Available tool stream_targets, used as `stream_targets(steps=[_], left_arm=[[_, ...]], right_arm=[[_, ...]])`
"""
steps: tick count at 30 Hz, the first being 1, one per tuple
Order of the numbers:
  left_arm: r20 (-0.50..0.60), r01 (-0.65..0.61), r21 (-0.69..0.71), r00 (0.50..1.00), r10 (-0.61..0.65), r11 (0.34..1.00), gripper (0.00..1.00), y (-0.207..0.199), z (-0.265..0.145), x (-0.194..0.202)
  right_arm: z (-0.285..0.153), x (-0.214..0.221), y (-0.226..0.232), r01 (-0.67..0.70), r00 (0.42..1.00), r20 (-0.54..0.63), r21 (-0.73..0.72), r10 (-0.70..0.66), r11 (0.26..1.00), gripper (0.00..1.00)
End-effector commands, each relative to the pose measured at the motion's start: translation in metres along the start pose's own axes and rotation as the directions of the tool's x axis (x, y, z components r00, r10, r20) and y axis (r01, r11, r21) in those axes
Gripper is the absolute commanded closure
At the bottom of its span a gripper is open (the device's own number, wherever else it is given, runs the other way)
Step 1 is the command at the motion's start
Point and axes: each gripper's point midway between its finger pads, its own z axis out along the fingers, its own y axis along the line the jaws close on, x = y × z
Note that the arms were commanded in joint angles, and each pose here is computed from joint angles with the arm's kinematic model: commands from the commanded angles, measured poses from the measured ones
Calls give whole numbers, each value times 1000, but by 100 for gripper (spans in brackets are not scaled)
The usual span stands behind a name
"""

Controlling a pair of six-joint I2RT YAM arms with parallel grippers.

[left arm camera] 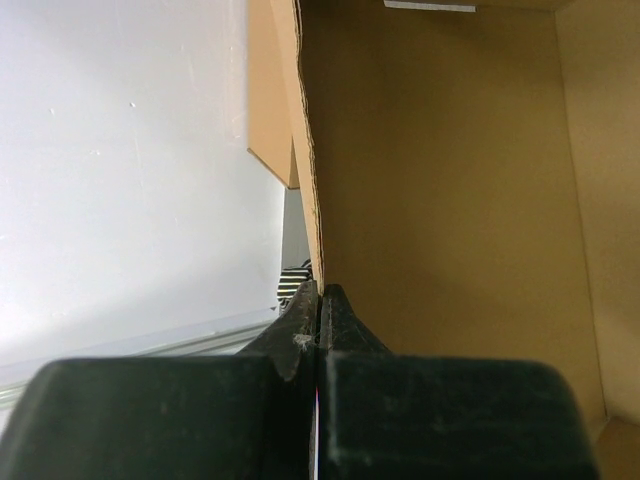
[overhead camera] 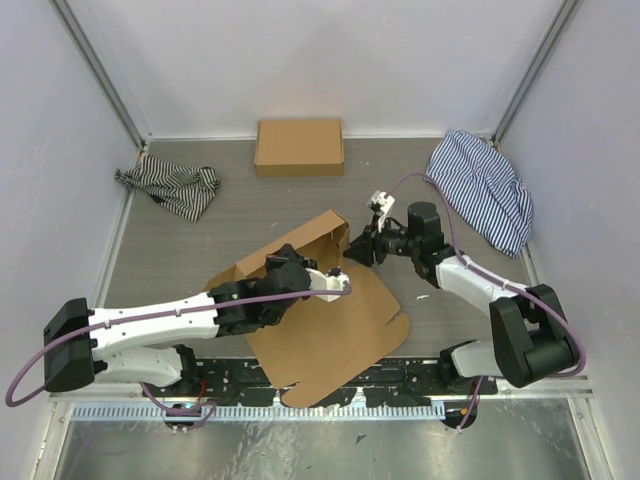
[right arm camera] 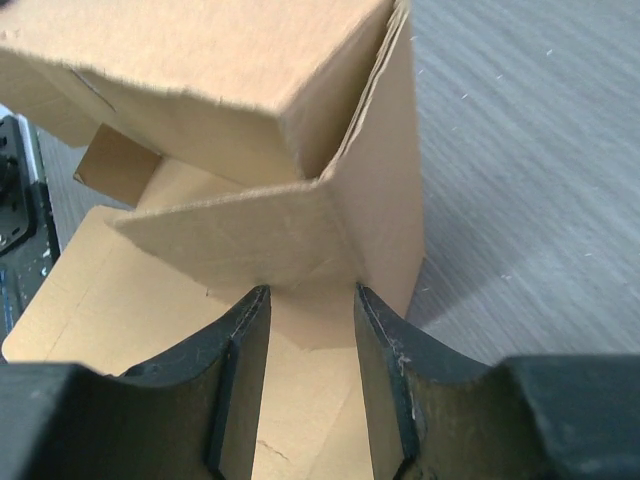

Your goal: Fold the paper box

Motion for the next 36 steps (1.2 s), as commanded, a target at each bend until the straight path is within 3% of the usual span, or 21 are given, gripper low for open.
stream_targets(steps=[1, 14, 25, 36], left_arm=[[1, 8, 22, 1000, -8, 1000, 100, -2, -5, 3], [17, -31, 61, 999, 30, 998, 100, -18, -2, -6], [-13, -60, 71, 998, 61, 996, 100, -27, 0, 2], [-17, -41, 86, 999, 43, 995, 100, -32, 1, 2]], right_arm=[[7, -3, 6, 60, 997, 57, -30, -58, 998, 55], [40, -16, 1, 101, 987, 132, -50, -94, 994, 60], [49, -36, -1, 149, 962, 224, 59, -158, 987, 61], [60, -49, -7, 176, 956, 228, 54, -184, 983, 50]])
